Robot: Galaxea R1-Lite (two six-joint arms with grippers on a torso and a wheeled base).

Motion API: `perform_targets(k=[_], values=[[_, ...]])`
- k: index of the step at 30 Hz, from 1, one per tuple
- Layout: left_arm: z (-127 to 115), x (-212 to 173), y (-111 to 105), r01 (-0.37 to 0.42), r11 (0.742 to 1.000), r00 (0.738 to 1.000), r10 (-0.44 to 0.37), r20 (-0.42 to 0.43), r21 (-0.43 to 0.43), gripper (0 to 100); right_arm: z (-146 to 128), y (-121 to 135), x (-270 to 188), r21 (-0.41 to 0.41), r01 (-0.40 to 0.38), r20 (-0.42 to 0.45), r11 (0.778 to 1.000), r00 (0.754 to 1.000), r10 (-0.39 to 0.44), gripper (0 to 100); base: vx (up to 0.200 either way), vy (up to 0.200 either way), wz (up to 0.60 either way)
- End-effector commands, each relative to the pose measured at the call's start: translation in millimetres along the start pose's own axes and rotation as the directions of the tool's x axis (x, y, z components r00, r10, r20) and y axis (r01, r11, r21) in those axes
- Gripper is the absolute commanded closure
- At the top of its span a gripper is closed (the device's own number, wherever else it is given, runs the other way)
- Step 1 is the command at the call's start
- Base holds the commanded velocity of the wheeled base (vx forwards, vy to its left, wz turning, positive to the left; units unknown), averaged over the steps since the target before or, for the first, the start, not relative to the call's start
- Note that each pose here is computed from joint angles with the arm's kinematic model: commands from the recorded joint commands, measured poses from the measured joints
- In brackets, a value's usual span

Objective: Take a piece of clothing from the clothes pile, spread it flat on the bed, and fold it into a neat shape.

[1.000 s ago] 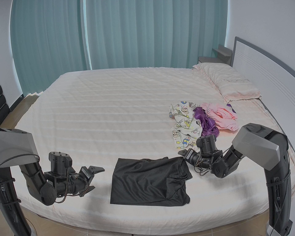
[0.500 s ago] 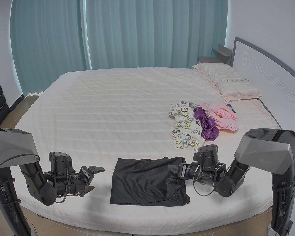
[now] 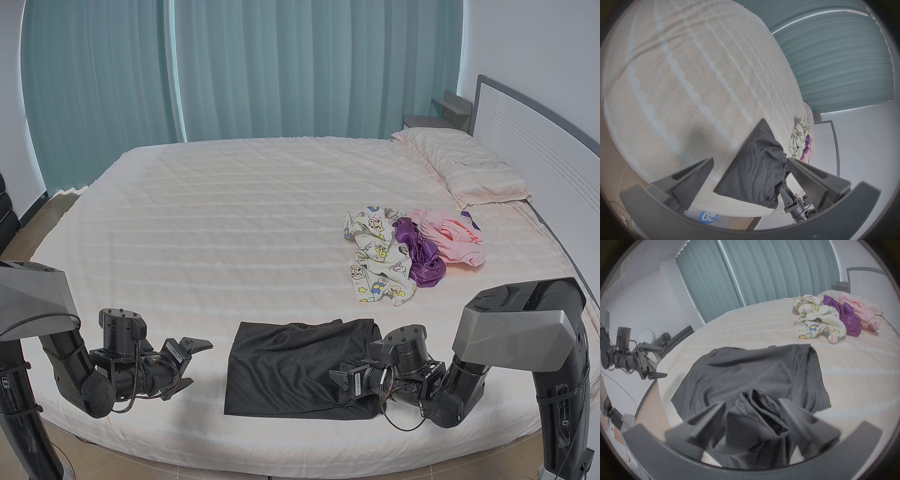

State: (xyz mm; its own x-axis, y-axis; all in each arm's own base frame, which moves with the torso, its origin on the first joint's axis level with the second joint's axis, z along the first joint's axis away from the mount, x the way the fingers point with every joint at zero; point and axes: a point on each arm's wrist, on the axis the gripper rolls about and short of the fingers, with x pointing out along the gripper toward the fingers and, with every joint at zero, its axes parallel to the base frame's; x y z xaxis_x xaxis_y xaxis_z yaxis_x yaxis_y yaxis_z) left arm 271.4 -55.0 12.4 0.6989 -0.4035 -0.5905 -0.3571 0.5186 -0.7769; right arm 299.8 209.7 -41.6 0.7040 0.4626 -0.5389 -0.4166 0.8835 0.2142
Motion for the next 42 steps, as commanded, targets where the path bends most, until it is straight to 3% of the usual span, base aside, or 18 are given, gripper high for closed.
perform_targets(k=[1,9,26,27,35,42], values=[[0,0,0,-0.001,1.000,1.000,0.001,-0.001,-0.001,0,-3,0,-7,-0.004,0.004,-0.013,1.000,1.000,-0.004,100,0.000,0.000,0.00],[0,0,0,-0.001,1.000,1.000,0.001,-0.001,-0.001,0,-1,-9,-36,0.021,0.017,0.011,1.000,1.000,-0.017,100,0.000,0.000,0.00],[0,0,0,-0.001,1.000,1.000,0.001,-0.001,-0.001,0,-38,-24,-71,0.080,-0.004,-0.104,0.997,0.994,0.013,100,0.000,0.000,0.00],[0,0,0,-0.001,1.000,1.000,0.001,-0.001,-0.001,0,-40,-24,-72,0.079,-0.002,-0.115,0.997,0.993,0.011,0,0.000,0.000,0.00],[0,0,0,-0.001,1.000,1.000,0.001,-0.001,-0.001,0,-44,-26,-78,0.082,0.008,-0.133,0.997,0.991,0.003,0,0.000,0.000,0.00],[0,0,0,-0.001,1.000,1.000,0.001,-0.001,-0.001,0,-10,-45,-74,0.156,0.023,0.059,0.987,0.998,-0.033,0,0.000,0.000,0.00]])
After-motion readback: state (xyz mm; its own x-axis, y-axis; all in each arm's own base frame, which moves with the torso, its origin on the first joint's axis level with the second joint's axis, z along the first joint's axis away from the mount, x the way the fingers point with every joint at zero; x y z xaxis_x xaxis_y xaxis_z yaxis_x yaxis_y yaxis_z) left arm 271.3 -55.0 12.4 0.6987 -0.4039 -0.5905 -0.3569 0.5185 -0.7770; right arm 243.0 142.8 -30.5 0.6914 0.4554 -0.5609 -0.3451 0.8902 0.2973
